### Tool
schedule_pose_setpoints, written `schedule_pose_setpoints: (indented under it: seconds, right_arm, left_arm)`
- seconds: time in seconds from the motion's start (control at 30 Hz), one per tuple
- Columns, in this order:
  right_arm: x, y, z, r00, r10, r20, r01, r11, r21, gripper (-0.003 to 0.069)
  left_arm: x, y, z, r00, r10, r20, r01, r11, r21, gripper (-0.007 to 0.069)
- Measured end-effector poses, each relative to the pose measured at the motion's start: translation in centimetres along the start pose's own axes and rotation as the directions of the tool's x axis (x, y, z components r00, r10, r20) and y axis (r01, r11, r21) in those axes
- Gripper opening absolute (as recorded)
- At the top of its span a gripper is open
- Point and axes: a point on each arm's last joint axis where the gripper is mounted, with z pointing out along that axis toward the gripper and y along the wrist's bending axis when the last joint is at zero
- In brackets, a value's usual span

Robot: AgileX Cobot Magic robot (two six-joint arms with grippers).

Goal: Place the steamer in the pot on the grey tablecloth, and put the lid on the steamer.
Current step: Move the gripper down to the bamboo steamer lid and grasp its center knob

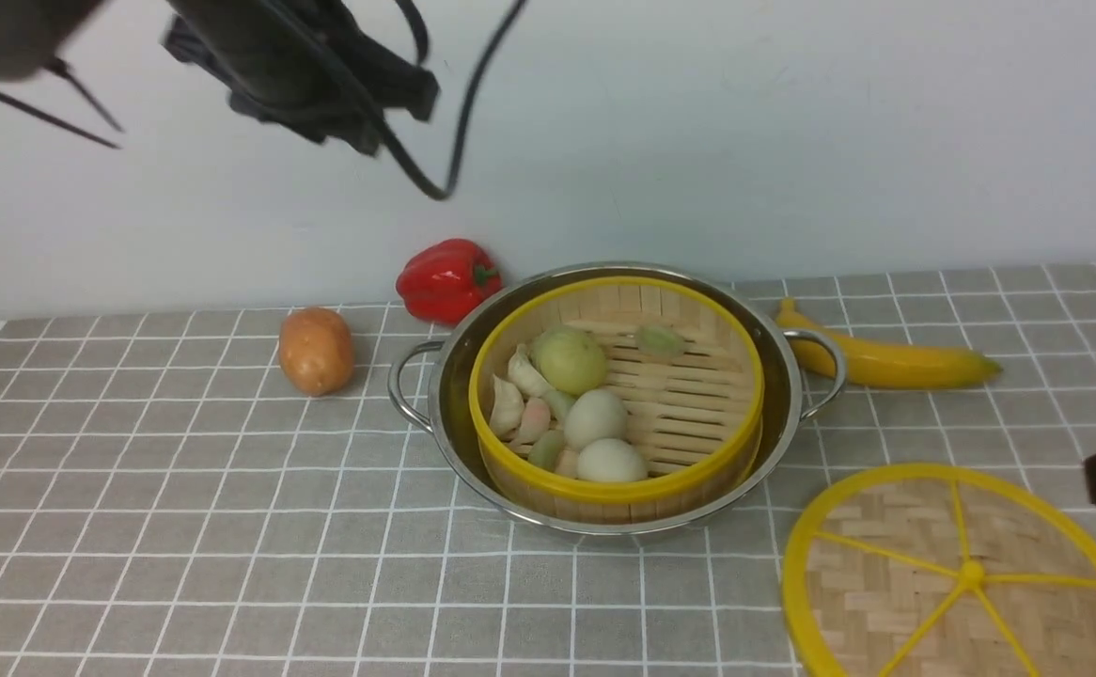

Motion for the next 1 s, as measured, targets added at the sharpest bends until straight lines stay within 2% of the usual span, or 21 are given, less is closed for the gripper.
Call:
schedule_pose_setpoints:
  seconds: [0.03, 0.17, 0.27, 0.47, 0.63, 0.8, 1.0]
  right_arm:
    - [-0.1, -0.1, 0.5, 1.0, -0.001, -0.014, 0.001, 1.0, 0.002, 0.024]
    - [-0.7, -0.6, 5.7, 0.988, -0.014, -0.154, 0.016, 1.0, 0.014, 0.024]
    - [-0.7, -0.4, 8.1, 0.974, -0.047, -0.22, 0.052, 0.998, 0.018, 0.024]
    - [-1.2, -0.2, 11.1, 0.95, -0.062, -0.306, 0.088, 0.994, 0.071, 0.024]
    - [-1.7, -0.5, 12.2, 0.946, -0.036, -0.321, 0.075, 0.991, 0.108, 0.024]
    - [-1.5, -0.6, 13.0, 0.939, -0.026, -0.343, 0.069, 0.991, 0.113, 0.024]
    - [-1.2, -1.0, 14.6, 0.929, -0.017, -0.369, 0.066, 0.991, 0.12, 0.024]
  left_arm:
    - [0.1, 0.0, -0.2, 1.0, 0.0, 0.003, 0.0, 1.0, 0.0, 0.0193]
    - [3.1, 0.1, -5.0, 1.0, -0.005, 0.025, 0.004, 0.999, 0.047, 0.003]
    - [5.9, -0.1, -6.7, 1.0, 0.0, 0.018, -0.001, 0.997, 0.074, -0.0017]
    - [12.7, -0.9, -8.6, 0.975, -0.052, 0.215, 0.023, 0.99, 0.136, -0.0023]
    - [20.1, -1.8, -8.4, 0.896, -0.155, 0.416, 0.074, 0.976, 0.204, -0.0022]
    - [24.8, -2.2, -7.4, 0.839, -0.216, 0.5, 0.11, 0.966, 0.234, -0.0021]
    - [27.7, -2.6, -6.3, 0.832, -0.284, 0.477, 0.162, 0.946, 0.281, -0.0019]
